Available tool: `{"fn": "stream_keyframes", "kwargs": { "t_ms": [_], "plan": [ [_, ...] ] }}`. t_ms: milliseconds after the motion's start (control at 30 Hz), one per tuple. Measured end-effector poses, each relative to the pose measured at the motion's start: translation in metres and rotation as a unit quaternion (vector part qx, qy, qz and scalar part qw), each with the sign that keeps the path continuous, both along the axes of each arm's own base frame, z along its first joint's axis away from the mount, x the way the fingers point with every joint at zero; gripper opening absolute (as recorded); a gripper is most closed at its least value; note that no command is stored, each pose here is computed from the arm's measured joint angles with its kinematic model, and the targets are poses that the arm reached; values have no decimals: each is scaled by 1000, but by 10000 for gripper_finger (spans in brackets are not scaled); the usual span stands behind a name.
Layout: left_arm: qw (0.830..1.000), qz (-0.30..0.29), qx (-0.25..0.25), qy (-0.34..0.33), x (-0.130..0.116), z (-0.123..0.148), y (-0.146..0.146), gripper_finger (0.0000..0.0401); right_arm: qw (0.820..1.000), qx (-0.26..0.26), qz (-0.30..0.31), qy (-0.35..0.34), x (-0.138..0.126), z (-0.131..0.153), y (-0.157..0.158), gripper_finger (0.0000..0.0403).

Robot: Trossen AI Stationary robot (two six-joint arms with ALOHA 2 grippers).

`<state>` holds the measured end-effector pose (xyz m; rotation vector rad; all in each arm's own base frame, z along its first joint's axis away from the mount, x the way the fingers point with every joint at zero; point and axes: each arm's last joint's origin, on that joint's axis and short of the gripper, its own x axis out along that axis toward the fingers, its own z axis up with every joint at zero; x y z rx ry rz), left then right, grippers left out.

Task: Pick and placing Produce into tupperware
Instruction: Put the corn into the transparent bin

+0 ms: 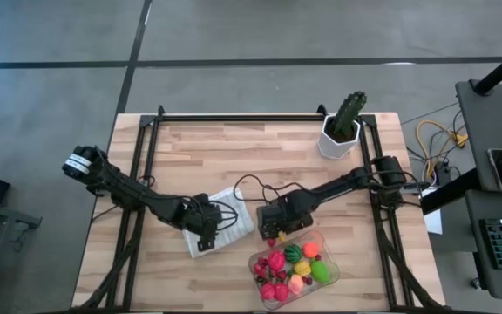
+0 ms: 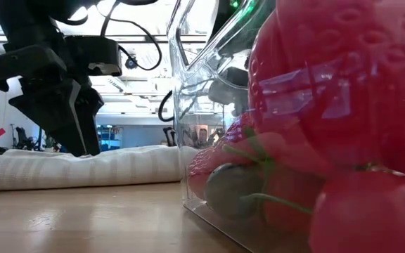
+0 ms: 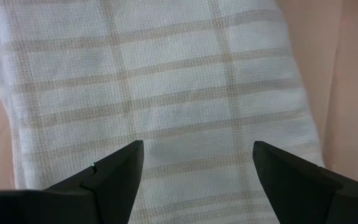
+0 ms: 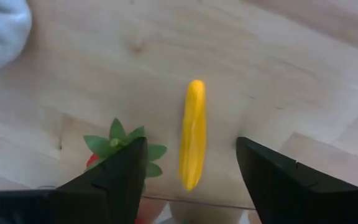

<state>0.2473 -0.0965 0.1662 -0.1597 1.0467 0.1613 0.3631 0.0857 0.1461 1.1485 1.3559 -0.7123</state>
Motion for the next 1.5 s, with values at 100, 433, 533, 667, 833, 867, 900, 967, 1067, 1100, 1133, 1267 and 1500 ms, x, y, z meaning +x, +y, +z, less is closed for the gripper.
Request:
{"fn": "stream_keyframes", "kwargs": {
  "t_ms": [100, 433, 533, 667, 833, 867, 900, 967, 1067, 1100, 1133, 1267, 1500],
  "plan": [
    [1000, -1, 1, 0, 0, 0, 0, 286, 1000, 3, -4, -4, 1, 0, 3, 224],
    [1000, -12, 7, 0, 0, 0, 0, 286, 1000, 1, -7, -4, 0, 0, 4, 134],
    [1000, -12, 7, 0, 0, 0, 0, 286, 1000, -17, -4, -9, 0, 0, 5, 116],
    [1000, -12, 6, -2, 0, 0, 0, 286, 1000, -27, 11, -5, -2, -2, 4, 93],
    [1000, -12, 6, -3, 1, 0, 0, 286, 1000, -27, 8, -2, -3, -3, 4, 67],
    [1000, -12, 6, -3, 1, 0, 0, 286, 1000, -27, 9, -2, -3, -3, 4, 63],
    [1000, -12, 6, -3, 1, 0, 0, 286, 1000, -28, 12, -2, -3, -3, 4, 59],
    [1000, -12, 4, -7, 1, 1, -1, 286, 999, -28, 16, -4, -3, -3, 4, 53],
    [1000, -12, 3, -11, 2, 1, -1, 286, 999, -32, 16, -13, -2, -1, 4, 46],
    [1000, -12, 3, -11, 2, 1, -1, 286, 999, -37, 14, -15, -3, 0, 4, 44],
    [1000, -12, 3, -11, 2, 1, -1, 286, 999, -40, 11, -18, -3, 2, 4, 42],
    [1000, -12, 3, -11, 2, 1, -1, 286, 997, -61, 1, -50, 1, 19, 3, 35],
    [1000, -12, 2, -13, 2, 1, -1, 286, 985, -100, -3, -141, -1, 74, 1, 34]
  ]
}}
